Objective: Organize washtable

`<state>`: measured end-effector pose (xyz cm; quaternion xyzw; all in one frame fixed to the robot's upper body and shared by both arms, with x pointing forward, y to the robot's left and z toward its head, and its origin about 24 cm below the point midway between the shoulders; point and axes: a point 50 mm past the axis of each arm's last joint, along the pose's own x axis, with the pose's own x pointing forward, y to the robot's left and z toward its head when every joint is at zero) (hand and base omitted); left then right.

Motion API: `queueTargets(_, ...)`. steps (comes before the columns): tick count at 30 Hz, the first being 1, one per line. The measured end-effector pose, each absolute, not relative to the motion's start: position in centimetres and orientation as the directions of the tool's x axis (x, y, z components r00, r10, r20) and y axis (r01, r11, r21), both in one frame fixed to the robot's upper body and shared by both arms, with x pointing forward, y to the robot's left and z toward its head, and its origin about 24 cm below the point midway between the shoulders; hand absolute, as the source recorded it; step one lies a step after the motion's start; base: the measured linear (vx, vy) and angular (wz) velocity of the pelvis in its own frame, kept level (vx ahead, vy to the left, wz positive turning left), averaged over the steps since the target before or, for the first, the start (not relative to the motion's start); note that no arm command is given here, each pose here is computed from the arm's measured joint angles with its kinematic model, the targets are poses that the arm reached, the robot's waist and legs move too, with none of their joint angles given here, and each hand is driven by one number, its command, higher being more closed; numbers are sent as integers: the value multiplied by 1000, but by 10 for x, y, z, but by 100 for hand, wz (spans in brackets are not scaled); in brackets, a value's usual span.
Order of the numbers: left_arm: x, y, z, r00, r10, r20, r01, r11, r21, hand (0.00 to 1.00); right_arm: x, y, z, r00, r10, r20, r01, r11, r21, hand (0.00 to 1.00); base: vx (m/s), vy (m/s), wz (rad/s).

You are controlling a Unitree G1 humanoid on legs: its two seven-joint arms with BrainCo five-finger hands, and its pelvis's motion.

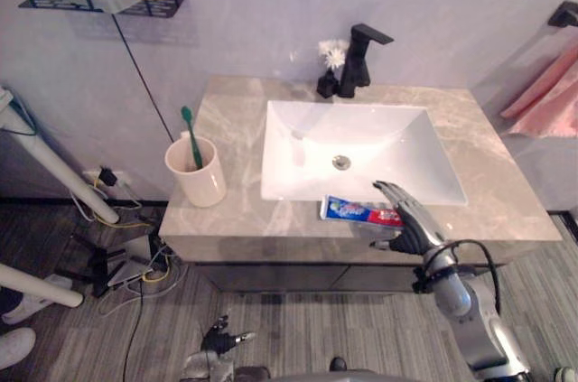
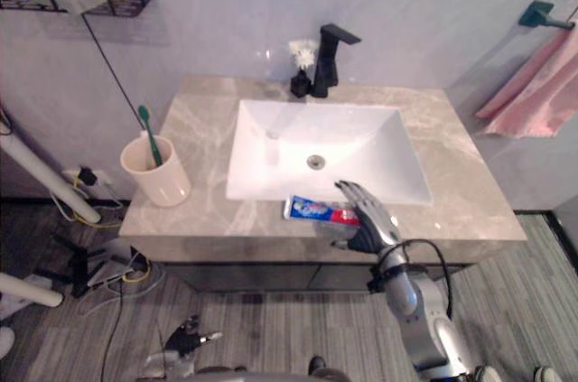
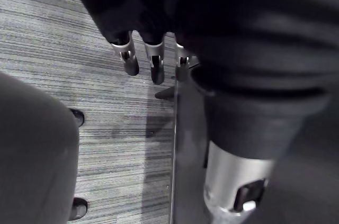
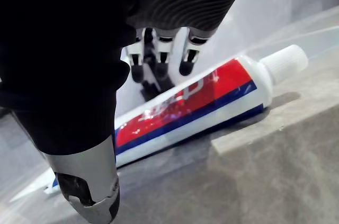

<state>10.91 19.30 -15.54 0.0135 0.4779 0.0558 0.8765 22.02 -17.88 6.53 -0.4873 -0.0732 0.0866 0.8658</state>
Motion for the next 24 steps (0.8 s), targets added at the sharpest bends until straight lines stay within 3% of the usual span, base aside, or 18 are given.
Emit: queueTargets(24,108,195,-156,534,99,-840,-75,995,70,0,219,-169,53,960,278,-20,-178,559,-810,100,0,0,0)
